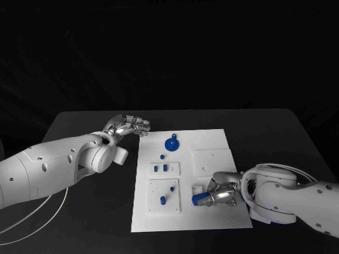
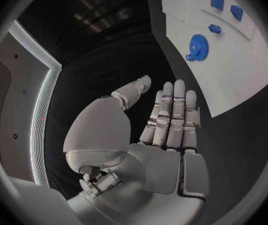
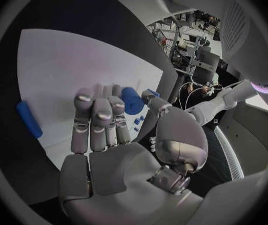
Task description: Assemble the parts on the task board
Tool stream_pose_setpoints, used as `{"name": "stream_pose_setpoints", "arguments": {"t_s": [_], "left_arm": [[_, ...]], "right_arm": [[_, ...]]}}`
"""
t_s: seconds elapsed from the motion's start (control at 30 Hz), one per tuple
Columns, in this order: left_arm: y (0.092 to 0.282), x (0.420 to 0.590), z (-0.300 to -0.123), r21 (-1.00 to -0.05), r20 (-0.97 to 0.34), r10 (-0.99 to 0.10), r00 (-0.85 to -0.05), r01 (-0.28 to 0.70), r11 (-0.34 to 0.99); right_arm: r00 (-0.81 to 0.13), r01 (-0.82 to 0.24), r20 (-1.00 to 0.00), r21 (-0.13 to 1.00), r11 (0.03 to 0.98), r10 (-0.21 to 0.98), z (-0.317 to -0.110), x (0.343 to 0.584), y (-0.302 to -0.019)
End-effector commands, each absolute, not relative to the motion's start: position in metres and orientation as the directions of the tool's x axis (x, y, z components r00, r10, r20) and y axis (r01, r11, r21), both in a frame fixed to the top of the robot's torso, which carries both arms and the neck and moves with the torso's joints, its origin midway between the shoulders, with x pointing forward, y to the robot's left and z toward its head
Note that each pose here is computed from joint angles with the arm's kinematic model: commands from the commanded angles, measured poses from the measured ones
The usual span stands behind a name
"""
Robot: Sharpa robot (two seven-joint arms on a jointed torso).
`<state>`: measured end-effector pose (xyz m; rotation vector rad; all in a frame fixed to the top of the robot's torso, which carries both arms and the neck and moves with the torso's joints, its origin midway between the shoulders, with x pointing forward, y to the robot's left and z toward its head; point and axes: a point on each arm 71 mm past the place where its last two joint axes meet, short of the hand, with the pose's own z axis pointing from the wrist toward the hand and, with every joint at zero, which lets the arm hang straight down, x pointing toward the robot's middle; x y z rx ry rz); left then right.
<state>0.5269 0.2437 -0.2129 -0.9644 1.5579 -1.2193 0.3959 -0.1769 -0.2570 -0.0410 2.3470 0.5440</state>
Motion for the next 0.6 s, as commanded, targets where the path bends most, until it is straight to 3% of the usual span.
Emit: {"name": "stream_pose_setpoints", "arguments": {"t_s": [0.03, 0.6], "left_arm": [[0.2429, 0.5269, -0.2120, -0.978, -0.184, -0.941, -0.285, -0.040, 0.203], [0.2427, 0.5266, -0.2121, -0.978, -0.183, -0.940, -0.286, -0.041, 0.203]], "right_arm": [[-0.736, -0.232, -0.676, 0.300, 0.925, 0.035, -0.2587, 0.3951, -0.1774], [-0.691, -0.275, -0.722, 0.225, 0.935, -0.030, -0.2582, 0.3972, -0.1792]]}}
